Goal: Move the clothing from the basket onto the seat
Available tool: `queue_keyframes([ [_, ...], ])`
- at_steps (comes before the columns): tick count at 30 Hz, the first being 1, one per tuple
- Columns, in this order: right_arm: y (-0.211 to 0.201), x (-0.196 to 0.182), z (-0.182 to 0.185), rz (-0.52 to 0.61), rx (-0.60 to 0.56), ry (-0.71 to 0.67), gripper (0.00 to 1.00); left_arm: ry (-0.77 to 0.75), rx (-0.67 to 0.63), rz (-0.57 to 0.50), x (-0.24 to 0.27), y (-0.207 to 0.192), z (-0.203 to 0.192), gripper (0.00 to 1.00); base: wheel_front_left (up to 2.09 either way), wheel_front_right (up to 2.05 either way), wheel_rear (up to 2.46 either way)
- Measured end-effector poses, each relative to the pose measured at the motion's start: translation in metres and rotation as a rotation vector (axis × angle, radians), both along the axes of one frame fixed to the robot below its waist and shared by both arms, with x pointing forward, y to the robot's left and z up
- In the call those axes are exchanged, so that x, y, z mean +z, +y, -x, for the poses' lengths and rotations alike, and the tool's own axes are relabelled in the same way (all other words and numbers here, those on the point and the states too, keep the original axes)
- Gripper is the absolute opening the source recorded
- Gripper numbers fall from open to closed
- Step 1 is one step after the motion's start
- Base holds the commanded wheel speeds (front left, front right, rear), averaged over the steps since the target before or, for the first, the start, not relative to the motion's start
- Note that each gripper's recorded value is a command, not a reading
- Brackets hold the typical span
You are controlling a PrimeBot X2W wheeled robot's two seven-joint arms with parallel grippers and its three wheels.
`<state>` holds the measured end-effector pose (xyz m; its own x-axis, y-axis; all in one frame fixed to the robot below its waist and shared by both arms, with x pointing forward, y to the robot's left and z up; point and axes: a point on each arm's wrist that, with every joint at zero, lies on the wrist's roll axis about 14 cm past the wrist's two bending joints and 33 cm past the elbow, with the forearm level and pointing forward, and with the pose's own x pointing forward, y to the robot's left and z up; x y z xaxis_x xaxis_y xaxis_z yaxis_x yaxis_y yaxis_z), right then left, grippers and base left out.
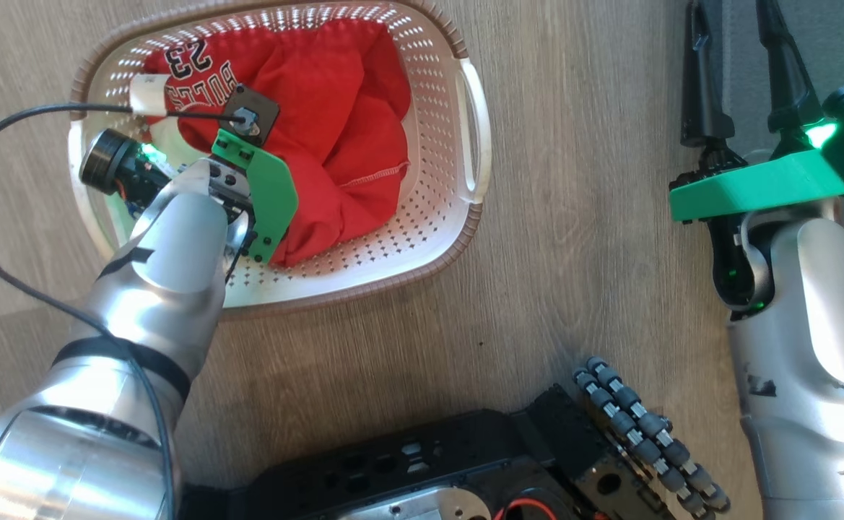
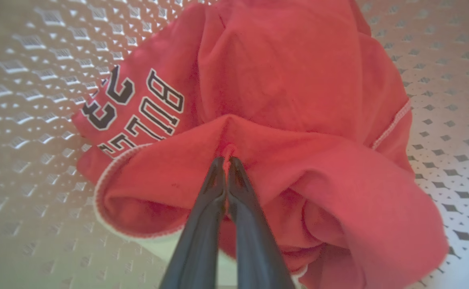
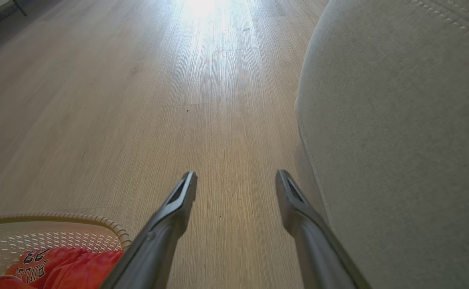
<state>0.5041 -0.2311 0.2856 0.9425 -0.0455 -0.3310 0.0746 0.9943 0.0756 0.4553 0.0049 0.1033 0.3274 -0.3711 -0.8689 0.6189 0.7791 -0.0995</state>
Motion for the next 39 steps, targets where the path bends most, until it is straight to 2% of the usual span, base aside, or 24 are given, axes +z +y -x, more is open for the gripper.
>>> queue_keyframes([
  [4, 0.000, 0.008, -0.001, -0.004, -0.003, -0.015, 1.00, -0.041, 0.047, 0.053, 0.014, -0.002, -0.012, 0.00, 0.00, 0.00, 0.00],
  [10, -0.002, 0.034, -0.002, -0.006, -0.019, -0.065, 1.00, -0.214, 0.168, 0.231, 0.068, -0.011, -0.047, 0.00, 0.00, 0.00, 0.00],
  [16, -0.003, 0.058, 0.016, 0.001, -0.031, -0.083, 1.00, -0.324, 0.270, 0.309, 0.123, 0.002, -0.049, 0.00, 0.00, 0.00, 0.00],
  [20, 0.002, 0.081, 0.027, 0.001, -0.025, -0.113, 1.00, -0.459, 0.355, 0.373, 0.180, 0.017, -0.062, 0.00, 0.00, 0.00, 0.00],
  [33, 0.019, 0.141, 0.076, -0.026, 0.002, -0.203, 1.00, -0.846, 0.543, 0.404, 0.331, 0.109, -0.039, 0.00, 0.00, 0.00, 0.00],
  [39, 0.024, 0.156, 0.090, -0.034, 0.011, -0.233, 1.00, -0.939, 0.603, 0.409, 0.377, 0.138, -0.024, 0.00, 0.00, 0.00, 0.00],
])
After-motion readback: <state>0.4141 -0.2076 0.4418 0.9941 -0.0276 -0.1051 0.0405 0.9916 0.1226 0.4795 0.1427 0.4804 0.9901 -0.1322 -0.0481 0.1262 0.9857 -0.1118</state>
